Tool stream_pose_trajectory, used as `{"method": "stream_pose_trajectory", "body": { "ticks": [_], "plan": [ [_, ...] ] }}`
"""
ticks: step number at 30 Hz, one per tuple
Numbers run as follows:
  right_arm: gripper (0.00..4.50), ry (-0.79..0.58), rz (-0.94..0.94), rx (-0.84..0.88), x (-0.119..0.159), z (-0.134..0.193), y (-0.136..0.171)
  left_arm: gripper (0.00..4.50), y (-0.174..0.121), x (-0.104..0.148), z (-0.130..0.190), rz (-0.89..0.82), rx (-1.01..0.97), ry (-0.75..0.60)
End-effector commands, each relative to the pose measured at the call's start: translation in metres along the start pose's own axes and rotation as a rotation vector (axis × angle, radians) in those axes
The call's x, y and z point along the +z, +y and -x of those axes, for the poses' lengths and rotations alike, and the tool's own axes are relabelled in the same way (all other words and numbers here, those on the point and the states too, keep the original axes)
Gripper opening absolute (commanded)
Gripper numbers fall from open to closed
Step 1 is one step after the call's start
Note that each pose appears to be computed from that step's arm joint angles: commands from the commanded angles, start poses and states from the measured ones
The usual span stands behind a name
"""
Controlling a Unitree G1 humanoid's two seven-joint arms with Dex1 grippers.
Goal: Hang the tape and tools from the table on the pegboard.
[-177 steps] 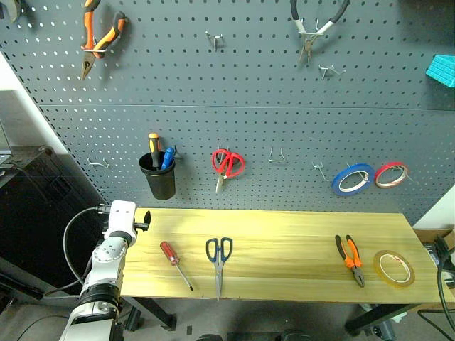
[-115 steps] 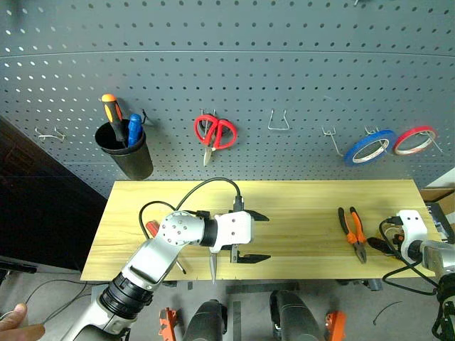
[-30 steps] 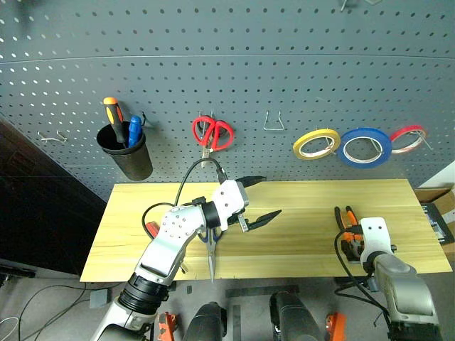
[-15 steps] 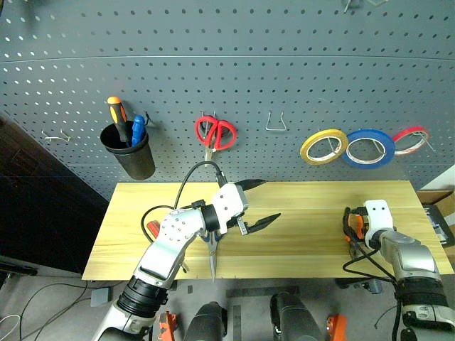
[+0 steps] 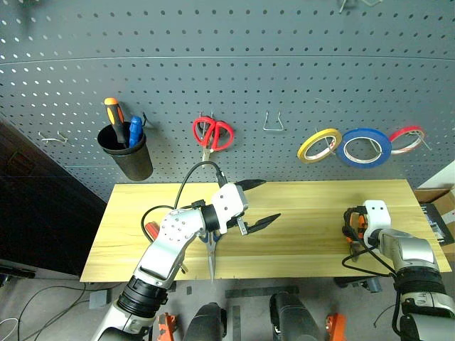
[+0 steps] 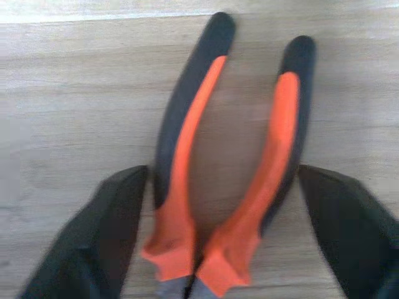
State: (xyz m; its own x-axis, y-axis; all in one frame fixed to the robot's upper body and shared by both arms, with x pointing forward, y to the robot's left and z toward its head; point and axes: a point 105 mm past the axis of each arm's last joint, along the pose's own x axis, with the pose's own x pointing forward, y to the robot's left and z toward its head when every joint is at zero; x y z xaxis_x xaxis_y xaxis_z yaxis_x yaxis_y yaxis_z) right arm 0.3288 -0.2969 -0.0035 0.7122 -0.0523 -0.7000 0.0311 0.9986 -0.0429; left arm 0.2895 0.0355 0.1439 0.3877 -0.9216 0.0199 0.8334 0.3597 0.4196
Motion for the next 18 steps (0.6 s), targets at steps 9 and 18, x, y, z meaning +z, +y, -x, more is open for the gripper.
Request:
{"method": "stream_pose_trajectory", "body": {
  "ticks": [9, 18],
  "plan": [
    [2.82, -0.307, 0.263, 0.136, 0.029, 0.035, 0.089, 4.33, 0.020, -0.022, 0.041, 0.154, 0.229, 0.077],
    [2.80, -0.842, 0.318, 0.171, 0.087, 0.139, 0.182, 4.33, 0.012, -0.009, 0.065, 0.194, 0.291, -0.024]
  ]
}}
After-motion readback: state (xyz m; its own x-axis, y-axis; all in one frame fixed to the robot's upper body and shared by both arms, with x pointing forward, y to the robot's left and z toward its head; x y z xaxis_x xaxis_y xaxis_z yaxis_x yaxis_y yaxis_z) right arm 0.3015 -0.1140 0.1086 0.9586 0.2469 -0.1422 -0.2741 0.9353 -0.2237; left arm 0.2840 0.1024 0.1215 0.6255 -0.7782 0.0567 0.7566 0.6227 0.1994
